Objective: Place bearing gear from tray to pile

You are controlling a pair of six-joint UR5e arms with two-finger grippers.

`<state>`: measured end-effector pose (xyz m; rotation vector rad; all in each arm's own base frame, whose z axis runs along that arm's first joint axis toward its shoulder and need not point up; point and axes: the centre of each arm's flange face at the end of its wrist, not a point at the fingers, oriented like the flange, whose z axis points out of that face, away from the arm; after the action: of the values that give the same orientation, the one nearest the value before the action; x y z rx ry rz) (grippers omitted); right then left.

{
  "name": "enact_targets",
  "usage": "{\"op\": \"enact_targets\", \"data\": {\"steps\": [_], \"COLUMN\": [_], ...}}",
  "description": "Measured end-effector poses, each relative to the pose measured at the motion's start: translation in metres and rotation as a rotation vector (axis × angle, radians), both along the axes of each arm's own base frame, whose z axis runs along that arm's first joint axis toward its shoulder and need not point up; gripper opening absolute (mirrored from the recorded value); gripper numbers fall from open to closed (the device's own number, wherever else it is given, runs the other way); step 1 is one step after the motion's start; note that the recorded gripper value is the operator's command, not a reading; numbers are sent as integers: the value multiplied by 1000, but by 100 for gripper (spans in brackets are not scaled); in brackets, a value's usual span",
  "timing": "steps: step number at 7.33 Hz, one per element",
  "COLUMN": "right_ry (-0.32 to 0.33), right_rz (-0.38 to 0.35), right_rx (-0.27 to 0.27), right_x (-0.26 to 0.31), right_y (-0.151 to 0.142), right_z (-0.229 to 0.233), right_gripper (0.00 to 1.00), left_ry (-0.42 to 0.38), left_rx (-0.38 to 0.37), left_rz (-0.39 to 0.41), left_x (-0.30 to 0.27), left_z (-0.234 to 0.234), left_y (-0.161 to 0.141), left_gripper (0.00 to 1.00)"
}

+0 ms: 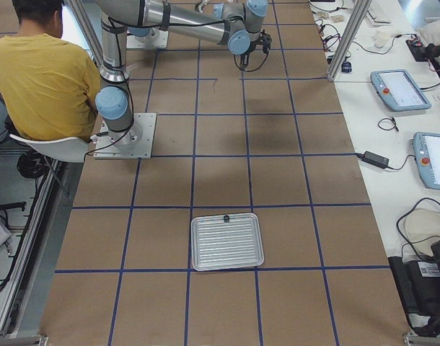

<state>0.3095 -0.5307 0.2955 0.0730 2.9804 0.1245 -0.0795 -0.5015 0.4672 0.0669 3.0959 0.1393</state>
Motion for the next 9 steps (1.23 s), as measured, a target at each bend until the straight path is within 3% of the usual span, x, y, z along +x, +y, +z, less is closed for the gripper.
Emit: {"op": "enact_targets", "data": {"steps": [1, 2, 3, 6, 7, 9], "right_ry": [-22, -33, -37, -29, -33, -45], "right_rz": [9, 17, 34, 76, 109, 206], "right_rx": [-6, 0, 5, 25, 3, -26], "right_x": [44, 74, 87, 82, 61, -45], "right_y": [15, 27, 34, 44, 30, -13], "right_z": [-28, -52, -67, -86, -68, -13], "right_gripper": [17, 38, 99, 100, 100, 100], "left_ry": [0, 0, 1, 2, 2, 9], "left_rx": [0, 1, 2, 9, 12, 27], "left_rz": [-1, -2, -2, 6, 12, 26], "left_x": [0, 0, 0, 4, 6, 5], "left_z": [0, -1, -1, -4, -6, -17], "left_y": [0, 0, -1, -4, -5, -11], "left_gripper": [100, 100, 100, 100, 100, 100]}}
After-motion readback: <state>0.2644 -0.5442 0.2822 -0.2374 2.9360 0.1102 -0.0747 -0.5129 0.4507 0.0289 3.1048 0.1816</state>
